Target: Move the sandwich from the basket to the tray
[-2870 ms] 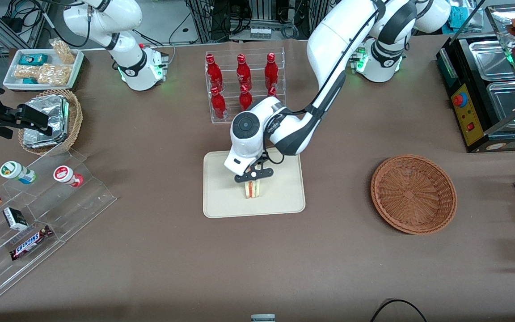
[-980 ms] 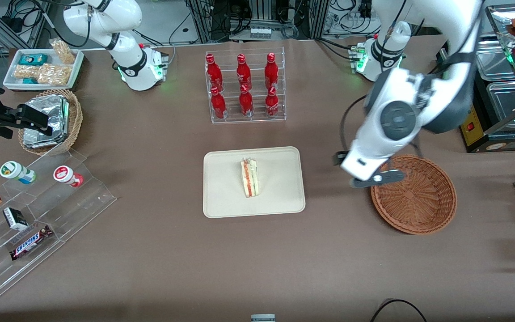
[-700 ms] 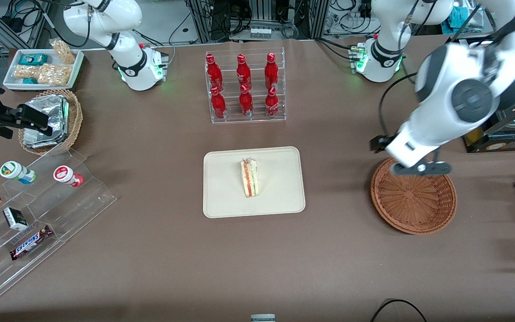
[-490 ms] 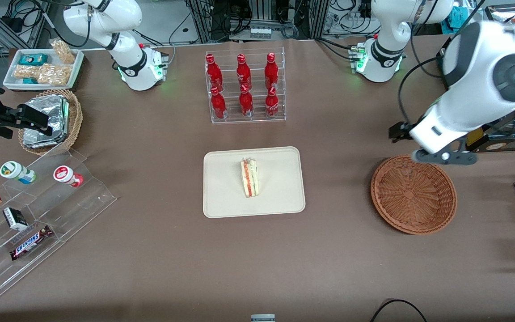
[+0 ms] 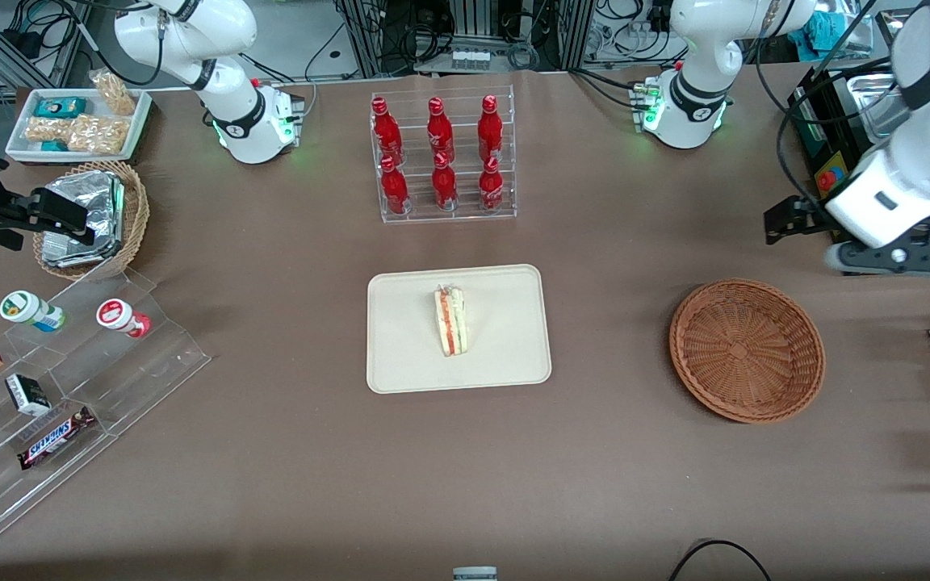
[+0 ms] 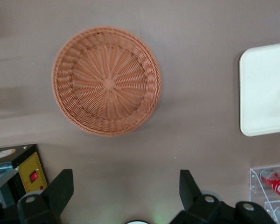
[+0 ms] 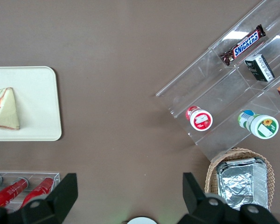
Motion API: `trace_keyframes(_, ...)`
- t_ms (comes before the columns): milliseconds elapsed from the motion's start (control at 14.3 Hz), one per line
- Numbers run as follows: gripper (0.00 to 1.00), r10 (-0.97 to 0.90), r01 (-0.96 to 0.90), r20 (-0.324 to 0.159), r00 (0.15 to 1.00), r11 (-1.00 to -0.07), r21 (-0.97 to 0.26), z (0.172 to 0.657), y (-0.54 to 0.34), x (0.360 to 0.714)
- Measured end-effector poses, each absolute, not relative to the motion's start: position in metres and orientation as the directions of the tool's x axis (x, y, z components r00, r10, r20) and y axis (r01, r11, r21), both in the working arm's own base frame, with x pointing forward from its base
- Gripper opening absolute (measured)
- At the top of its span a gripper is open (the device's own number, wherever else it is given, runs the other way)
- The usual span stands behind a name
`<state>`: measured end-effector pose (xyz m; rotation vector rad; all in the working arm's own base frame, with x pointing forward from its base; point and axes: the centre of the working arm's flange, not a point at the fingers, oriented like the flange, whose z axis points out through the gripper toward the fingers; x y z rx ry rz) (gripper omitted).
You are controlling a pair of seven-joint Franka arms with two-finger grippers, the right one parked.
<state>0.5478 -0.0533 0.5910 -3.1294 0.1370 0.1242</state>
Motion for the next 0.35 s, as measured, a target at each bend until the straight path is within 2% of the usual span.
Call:
trace_keyframes(140, 1.0, -0.074, -0.075, -0.05, 0.996, -0.997, -0.003, 0.605, -0.046, 0.549)
trace_keyframes(350, 1.0, -0.059, -0.059, -0.032, 0.998, -0.998, -0.004, 0.614, -0.038, 0.549)
